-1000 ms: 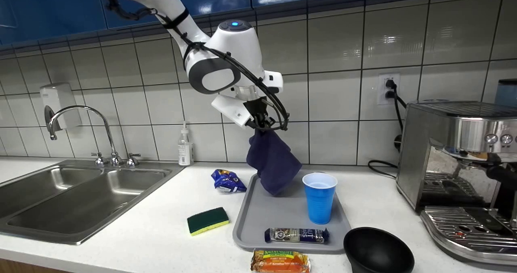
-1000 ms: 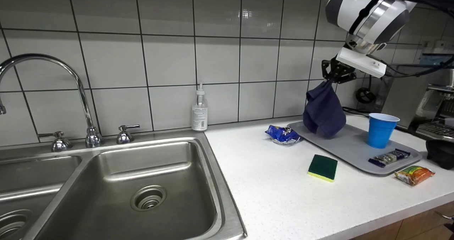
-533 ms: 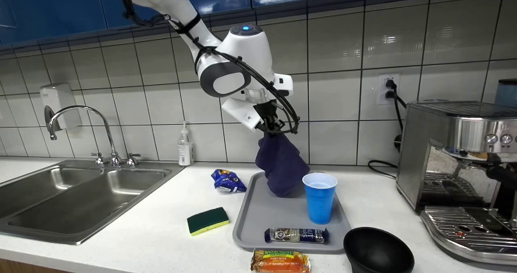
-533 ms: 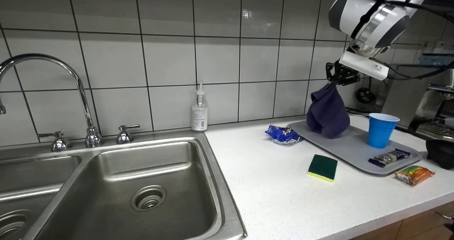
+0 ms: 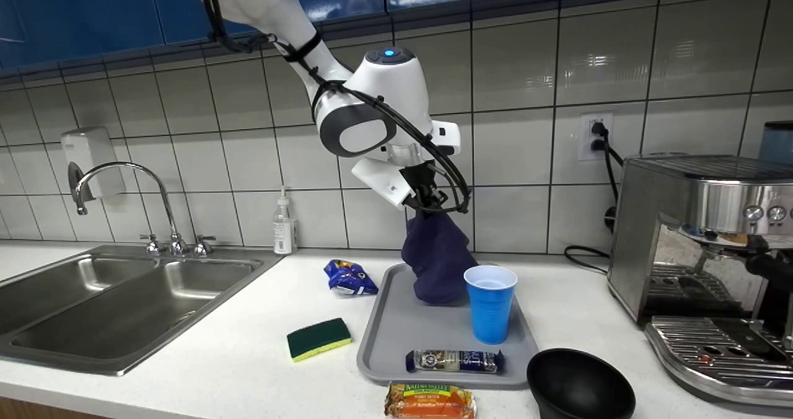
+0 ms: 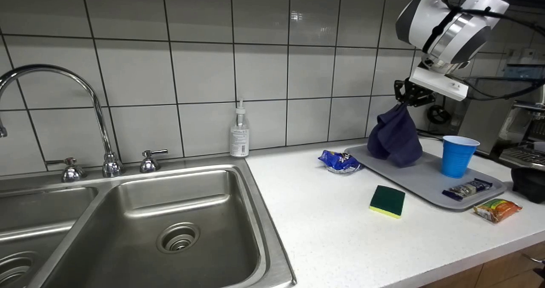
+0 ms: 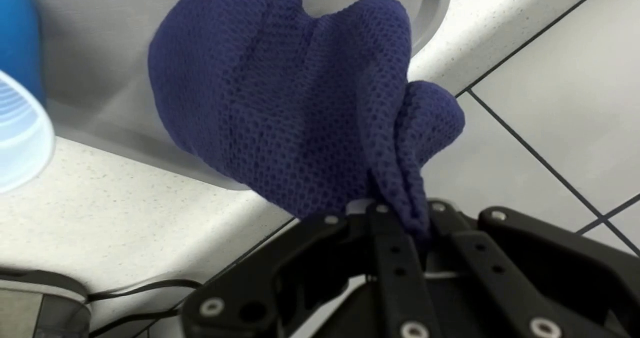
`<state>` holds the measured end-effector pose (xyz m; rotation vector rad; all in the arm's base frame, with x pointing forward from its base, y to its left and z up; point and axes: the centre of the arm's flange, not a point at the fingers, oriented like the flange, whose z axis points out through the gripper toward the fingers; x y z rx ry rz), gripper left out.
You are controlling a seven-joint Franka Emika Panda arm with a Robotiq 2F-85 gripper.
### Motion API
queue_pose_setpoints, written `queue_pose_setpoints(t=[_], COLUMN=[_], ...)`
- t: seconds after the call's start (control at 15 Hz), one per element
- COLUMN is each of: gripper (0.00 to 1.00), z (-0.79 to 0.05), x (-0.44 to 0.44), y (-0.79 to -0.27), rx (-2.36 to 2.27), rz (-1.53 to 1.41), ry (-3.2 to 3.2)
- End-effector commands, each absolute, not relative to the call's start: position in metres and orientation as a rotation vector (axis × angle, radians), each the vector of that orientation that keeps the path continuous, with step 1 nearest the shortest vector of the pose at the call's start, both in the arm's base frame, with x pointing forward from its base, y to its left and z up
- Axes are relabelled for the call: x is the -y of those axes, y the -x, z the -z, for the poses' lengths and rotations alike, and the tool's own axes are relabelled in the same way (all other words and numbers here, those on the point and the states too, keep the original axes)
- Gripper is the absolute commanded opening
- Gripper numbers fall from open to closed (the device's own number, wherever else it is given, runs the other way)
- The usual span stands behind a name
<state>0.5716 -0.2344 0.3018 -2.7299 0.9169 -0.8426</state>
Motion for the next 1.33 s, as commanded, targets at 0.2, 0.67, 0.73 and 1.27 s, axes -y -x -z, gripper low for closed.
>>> queue_pose_setpoints(t=[0.2,0.67,0.73,1.27], gripper=[0.02,0.02,0.02,0.76], z=[-0.293,-0.282,-0.281,-0.279], x=[0.254,0.261,0.261,0.259], y=[-0.586,-0.586,-0.586,-0.585], rx=[-0.946,-0.969,-0.97,-0.968], rz=[0.831,0.812,0.811,0.804], ry=[2.734,2.75,2.752,2.758])
